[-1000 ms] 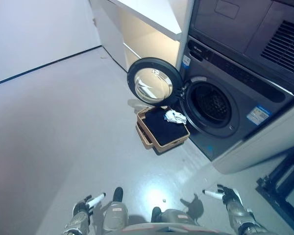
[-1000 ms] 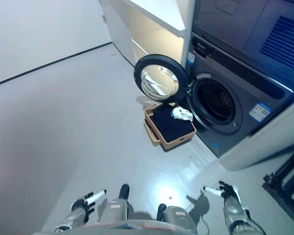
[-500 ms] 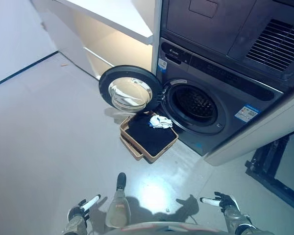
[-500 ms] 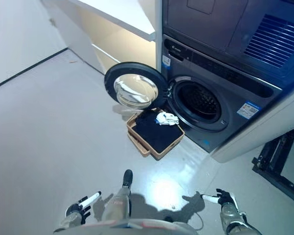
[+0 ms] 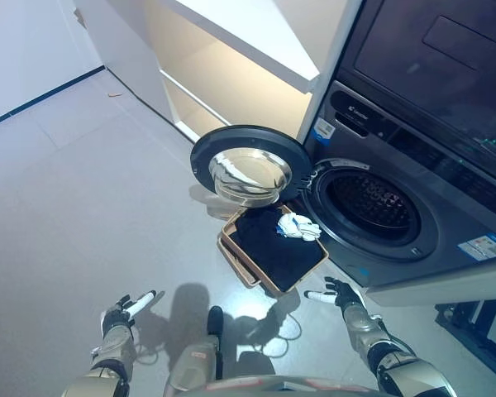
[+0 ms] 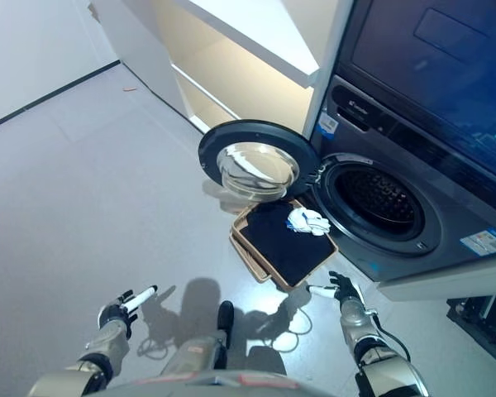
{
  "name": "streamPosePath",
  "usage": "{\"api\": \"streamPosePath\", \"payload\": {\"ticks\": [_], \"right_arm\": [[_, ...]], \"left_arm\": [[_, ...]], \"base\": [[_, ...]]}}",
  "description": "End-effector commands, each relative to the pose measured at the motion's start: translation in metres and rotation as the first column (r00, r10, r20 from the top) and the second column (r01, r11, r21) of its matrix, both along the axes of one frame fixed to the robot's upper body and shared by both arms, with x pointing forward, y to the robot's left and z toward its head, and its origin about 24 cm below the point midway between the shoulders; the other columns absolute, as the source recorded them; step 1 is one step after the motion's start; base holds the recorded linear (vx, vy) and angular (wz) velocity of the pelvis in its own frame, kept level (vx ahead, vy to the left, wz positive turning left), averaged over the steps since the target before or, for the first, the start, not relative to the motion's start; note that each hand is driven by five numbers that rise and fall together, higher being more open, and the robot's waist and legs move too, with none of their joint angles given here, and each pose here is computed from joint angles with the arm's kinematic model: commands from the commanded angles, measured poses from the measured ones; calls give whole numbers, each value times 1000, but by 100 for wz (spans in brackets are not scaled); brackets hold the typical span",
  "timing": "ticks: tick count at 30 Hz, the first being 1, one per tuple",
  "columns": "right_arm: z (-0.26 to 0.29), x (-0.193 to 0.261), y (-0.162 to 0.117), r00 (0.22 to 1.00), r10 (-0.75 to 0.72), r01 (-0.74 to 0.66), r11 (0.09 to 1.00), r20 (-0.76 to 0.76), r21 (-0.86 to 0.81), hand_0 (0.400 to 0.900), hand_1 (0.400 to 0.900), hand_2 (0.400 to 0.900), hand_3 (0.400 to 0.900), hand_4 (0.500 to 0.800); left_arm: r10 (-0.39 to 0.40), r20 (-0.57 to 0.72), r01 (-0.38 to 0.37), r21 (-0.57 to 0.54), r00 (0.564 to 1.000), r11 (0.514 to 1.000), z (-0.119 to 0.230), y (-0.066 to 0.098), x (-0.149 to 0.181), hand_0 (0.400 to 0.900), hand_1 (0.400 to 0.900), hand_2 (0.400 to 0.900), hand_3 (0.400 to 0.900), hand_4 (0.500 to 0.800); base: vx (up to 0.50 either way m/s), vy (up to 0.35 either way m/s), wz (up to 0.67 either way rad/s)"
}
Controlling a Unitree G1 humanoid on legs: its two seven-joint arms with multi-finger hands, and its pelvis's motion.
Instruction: Put the clothes in the basket into the washing machine.
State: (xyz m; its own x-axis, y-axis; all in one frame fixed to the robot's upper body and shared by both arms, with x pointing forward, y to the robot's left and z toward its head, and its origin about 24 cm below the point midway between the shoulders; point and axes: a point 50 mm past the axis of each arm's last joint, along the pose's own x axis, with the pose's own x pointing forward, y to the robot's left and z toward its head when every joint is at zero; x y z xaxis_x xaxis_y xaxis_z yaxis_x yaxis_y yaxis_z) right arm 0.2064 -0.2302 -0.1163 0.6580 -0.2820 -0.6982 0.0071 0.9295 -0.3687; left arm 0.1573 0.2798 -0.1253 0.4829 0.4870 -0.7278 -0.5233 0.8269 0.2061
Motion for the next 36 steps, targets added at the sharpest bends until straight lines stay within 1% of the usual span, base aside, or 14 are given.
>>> {"api": "streamPosePath", "payload": {"ticks": [1,5,11,13,18,21,23,24,27,28,29,30,33,36], "right_arm": [[12,0,-31,996,-50,55,995,69,-81,900,900,900,900,800],[7,-13,-36,995,-92,95,992,40,-78,900,900,900,900,800],[11,-14,-46,991,-121,127,987,55,-102,900,900,900,900,800],[12,-13,-48,992,-116,121,986,55,-114,900,900,900,900,800],[19,-5,-53,995,-76,86,982,67,-165,900,900,900,900,800],[33,14,-56,995,34,-7,962,95,-273,900,900,900,900,800],[50,32,-62,981,169,-113,891,90,-439,900,900,900,900,800],[59,38,-67,974,198,-121,861,107,-494,900,900,900,900,800],[90,61,-82,947,311,-165,689,82,-706,900,900,900,900,800],[96,65,-89,940,340,-204,616,23,-761,900,900,900,900,800],[98,67,-91,937,348,-221,584,-5,-782,900,900,900,900,800],[103,74,-92,917,391,-282,489,-82,-825,900,900,900,900,800],[129,95,-93,886,447,-290,322,-125,-901,900,900,900,900,800],[146,107,-93,879,461,-262,256,-121,-930,900,900,900,900,800]], "left_arm": [[0,17,-1,59,1000,998,7,17,-4,900,900,900,900,800],[-28,-16,29,45,999,999,2,13,-10,900,900,900,900,800],[-69,-19,70,67,997,995,4,13,-5,900,900,900,900,800],[-66,-21,68,70,998,995,4,14,-6,900,900,900,900,800],[-56,-23,58,75,998,995,5,16,-6,900,900,900,900,800],[-41,14,39,105,999,994,13,22,6,900,900,900,900,800],[-19,55,12,121,998,993,19,25,14,900,900,900,900,800],[-24,65,15,131,998,991,20,25,17,900,900,900,900,800],[-40,148,16,162,988,987,35,21,44,900,900,900,900,800],[-56,182,26,162,982,987,40,16,55,900,900,900,900,800],[-60,190,30,155,980,987,40,13,58,900,900,900,900,800],[-56,208,26,143,976,989,42,9,64,900,900,900,900,800],[-63,266,31,121,962,992,49,0,79,900,900,900,900,800],[-67,333,37,97,941,995,58,-9,94,900,900,900,900,800]], "base": [[185,337,28],[263,250,26],[265,-57,58],[220,-68,43],[134,-88,36],[18,-156,40],[-78,-198,45],[-117,-182,43],[-174,-149,49],[-134,-117,50],[-94,-88,34],[-69,-76,15],[-54,-45,-1],[-50,-36,0]]}}
